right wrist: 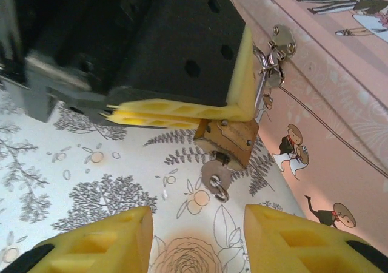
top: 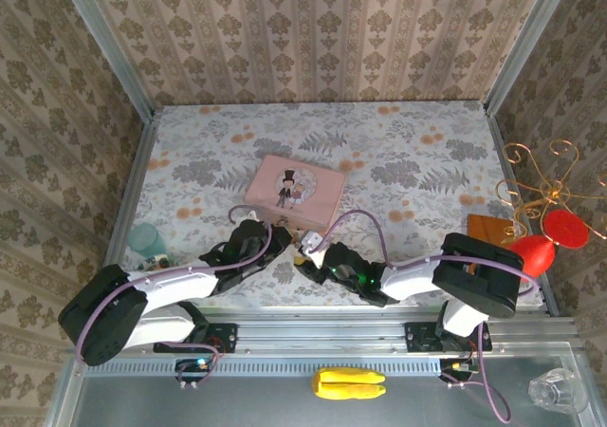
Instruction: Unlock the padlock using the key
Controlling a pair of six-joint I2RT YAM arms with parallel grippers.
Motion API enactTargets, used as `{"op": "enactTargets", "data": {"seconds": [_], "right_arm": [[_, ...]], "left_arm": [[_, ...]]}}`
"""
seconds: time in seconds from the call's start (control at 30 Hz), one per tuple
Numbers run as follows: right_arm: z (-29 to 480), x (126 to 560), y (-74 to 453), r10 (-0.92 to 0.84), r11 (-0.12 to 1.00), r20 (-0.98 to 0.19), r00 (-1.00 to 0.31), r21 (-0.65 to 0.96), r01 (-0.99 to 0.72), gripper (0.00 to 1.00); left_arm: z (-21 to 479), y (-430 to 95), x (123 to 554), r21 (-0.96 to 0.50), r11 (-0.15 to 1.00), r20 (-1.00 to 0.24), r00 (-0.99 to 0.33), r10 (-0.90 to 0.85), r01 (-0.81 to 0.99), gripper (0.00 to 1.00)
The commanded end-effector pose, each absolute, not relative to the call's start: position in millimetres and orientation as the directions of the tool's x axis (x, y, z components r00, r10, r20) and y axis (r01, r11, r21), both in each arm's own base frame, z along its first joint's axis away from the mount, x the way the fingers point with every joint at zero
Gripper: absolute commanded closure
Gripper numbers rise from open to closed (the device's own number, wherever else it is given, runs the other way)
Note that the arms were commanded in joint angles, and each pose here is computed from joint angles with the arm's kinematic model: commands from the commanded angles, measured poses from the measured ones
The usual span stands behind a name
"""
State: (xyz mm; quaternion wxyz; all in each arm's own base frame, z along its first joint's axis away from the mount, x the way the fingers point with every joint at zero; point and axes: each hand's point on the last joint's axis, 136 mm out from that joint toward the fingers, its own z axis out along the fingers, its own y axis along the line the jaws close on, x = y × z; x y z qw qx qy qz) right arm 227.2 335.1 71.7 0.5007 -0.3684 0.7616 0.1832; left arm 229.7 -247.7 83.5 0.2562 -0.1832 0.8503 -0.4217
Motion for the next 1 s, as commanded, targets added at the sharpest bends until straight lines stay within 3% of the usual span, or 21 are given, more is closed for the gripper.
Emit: {"op": "enactTargets", "data": {"seconds": [0.0, 0.97], "right_arm": [[79, 239, 337, -0.352, 0.697, -0.918, -0.181, -0.128, -0.705, 0.57], [65, 254, 339, -0.337, 0.751, -0.921, -0.194, -0.138, -0.646, 0.72]], "left_arm": [[126, -267, 243, -0.863, 0.505, -0.329, -0.775, -0.54, 0.015, 1.0], [123, -280, 239, -0.871, 0.49, -0.33, -0.789, -0.519, 0.042, 1.0]]}}
